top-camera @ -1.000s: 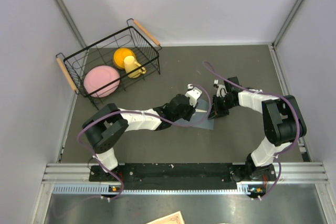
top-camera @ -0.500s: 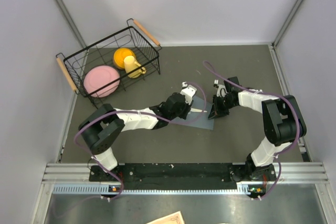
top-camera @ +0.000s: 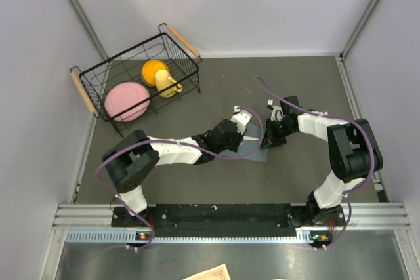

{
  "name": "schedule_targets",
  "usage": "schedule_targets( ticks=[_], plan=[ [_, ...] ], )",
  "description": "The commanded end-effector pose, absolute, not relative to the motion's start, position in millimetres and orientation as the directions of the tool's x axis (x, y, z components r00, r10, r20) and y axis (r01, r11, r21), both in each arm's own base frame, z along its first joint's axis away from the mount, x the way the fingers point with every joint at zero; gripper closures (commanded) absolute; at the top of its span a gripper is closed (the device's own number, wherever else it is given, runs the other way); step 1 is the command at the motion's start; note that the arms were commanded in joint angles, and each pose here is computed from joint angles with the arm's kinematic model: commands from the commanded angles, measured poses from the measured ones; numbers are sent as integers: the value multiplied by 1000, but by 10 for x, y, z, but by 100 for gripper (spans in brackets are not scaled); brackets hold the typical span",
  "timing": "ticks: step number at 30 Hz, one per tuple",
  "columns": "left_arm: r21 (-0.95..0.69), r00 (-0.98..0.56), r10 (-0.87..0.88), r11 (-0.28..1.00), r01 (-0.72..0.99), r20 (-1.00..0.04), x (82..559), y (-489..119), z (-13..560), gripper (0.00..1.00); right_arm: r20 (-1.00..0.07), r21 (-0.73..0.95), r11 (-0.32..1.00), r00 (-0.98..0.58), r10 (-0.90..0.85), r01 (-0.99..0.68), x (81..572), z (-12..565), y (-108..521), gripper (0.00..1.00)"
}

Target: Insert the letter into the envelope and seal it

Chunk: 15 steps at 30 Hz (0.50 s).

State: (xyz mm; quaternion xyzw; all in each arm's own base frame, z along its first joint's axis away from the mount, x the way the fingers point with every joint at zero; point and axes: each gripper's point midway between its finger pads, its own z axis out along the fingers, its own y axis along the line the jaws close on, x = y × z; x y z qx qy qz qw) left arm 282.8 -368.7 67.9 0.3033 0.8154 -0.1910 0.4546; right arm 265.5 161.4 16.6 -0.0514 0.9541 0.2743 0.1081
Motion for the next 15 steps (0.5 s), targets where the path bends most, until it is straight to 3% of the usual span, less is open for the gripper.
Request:
schedule_targets(
  ticks=[1, 15],
  plan=[
    [29, -491, 404, 794, 608, -772, 2812, -3179, 307, 100, -243, 465, 870, -969, -56, -167, 2696, 80, 1564, 100],
    [-10, -448, 423, 719, 695, -788, 2669, -3646, 339, 100, -232, 473, 866, -971, -55, -162, 2698, 65, 1581, 100]
  ],
)
